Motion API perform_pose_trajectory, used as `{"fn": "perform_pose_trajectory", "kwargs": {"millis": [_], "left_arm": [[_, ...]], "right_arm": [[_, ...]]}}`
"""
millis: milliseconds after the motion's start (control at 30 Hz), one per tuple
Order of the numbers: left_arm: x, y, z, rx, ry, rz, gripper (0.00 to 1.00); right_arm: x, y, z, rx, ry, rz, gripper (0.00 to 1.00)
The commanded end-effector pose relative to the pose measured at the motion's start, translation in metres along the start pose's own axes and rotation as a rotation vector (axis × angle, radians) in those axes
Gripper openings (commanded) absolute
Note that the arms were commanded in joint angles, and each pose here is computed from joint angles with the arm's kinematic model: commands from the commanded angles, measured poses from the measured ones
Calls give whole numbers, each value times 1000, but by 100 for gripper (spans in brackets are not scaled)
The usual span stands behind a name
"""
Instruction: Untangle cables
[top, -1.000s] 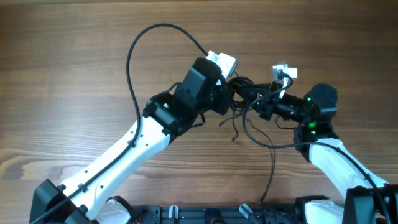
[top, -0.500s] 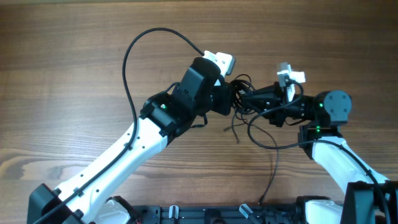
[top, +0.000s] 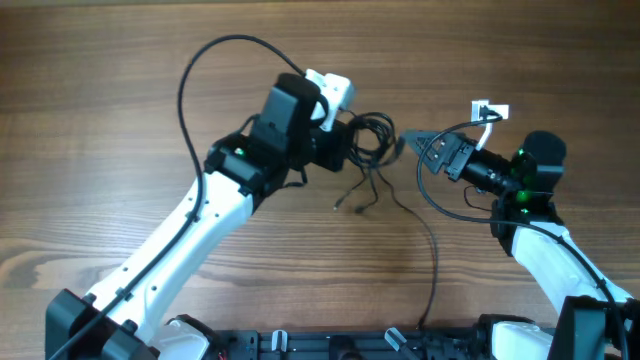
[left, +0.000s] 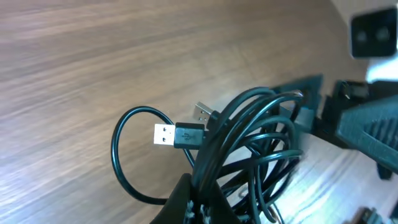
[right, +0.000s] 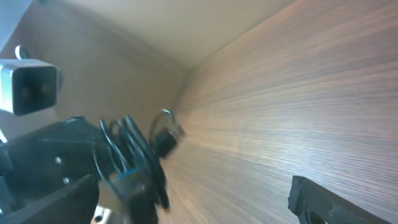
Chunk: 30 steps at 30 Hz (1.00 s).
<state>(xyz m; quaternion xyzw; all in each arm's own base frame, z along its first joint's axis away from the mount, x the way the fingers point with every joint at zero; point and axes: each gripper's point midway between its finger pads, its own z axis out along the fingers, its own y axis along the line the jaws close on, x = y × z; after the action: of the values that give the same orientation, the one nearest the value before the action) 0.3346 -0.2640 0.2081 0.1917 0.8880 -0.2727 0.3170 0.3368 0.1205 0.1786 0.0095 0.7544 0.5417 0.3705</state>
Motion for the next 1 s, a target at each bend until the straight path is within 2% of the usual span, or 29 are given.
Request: {"fn": "perform_pose_trajectory", "kwargs": {"millis": [0, 33, 100, 200, 233, 367, 633, 800, 900, 967], "left_arm": [[-7, 26, -2, -77, -30, -54, 4], [-8, 35, -3, -123, -41, -91, 4], [-11, 51, -6, -214, -71, -166, 4], [-13, 47, -5, -204, -81, -170, 4], [-12, 43, -4, -198, -78, -171, 4], [-6, 23, 1, -165, -61, -156, 4], [5, -8, 8, -113, -33, -105, 4], [11, -26, 11, -83, -19, -74, 4], [10, -34, 12, -39, -18, -58, 4], [7, -35, 11, -35, -28, -33, 4]], "right_arm": [[-2, 4, -1, -5, -3, -54, 99], [2, 7, -1, -28, 17, -57, 97], [8, 14, 0, -63, 50, -57, 85], [19, 23, 9, -91, 89, -73, 57], [25, 28, 14, -105, 105, -108, 55], [35, 33, 37, -63, 88, -225, 56], [27, 32, 44, -21, 29, -261, 57], [9, -3, 40, 178, -71, -242, 51], [17, -15, 39, 228, -41, -213, 15], [18, -35, 33, 327, -51, -180, 5]]}}
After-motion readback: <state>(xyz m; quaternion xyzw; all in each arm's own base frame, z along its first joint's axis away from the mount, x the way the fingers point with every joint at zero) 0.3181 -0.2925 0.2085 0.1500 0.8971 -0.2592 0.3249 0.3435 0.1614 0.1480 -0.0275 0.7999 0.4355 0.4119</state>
